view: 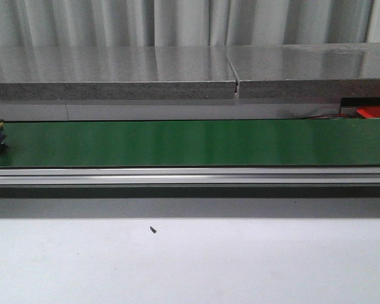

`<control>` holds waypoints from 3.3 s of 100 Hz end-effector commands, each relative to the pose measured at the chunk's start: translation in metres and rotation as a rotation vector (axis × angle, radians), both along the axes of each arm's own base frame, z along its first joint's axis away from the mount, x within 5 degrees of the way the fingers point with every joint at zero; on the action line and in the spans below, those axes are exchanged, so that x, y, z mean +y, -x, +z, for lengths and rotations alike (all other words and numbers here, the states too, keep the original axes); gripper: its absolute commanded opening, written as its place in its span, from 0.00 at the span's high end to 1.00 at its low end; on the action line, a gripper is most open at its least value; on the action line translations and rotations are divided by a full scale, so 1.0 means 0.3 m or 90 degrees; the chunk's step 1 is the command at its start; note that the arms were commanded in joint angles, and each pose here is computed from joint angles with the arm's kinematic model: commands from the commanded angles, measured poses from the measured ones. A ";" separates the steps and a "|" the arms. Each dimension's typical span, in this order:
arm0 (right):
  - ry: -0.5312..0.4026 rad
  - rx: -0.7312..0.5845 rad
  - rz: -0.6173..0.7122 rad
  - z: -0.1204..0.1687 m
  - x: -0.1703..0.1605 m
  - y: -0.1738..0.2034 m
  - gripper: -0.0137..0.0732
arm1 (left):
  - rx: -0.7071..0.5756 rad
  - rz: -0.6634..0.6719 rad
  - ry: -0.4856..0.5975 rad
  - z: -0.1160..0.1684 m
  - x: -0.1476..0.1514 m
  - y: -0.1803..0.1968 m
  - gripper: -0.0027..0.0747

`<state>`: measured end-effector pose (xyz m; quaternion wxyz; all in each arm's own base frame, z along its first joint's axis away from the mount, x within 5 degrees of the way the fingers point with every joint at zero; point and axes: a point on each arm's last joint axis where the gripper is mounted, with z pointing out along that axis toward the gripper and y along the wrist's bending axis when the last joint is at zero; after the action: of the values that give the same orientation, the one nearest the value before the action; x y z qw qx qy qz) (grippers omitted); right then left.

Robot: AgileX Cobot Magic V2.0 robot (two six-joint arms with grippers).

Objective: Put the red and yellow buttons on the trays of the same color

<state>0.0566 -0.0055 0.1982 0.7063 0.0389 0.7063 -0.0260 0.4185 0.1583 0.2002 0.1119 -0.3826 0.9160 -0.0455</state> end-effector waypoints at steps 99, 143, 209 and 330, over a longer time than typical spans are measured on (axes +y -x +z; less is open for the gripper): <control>0.012 -0.071 0.007 0.043 0.004 0.009 0.92 | -0.179 -0.123 -0.108 0.470 -0.171 0.106 0.64; 0.012 -0.071 0.007 0.043 0.004 0.009 0.92 | -0.128 -0.190 -0.083 0.448 -0.299 0.101 0.64; 0.012 -0.071 0.007 0.043 0.004 0.009 0.92 | -0.056 -0.204 -0.069 0.345 -0.286 0.066 0.37; 0.012 -0.071 0.007 0.043 0.004 0.009 0.92 | -0.385 -0.430 -0.221 0.718 -0.581 0.585 0.99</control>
<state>0.0566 -0.0055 0.1982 0.7063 0.0389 0.7063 -0.0260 0.2623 -0.0130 0.3994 0.3529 -0.0189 0.9353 -0.0191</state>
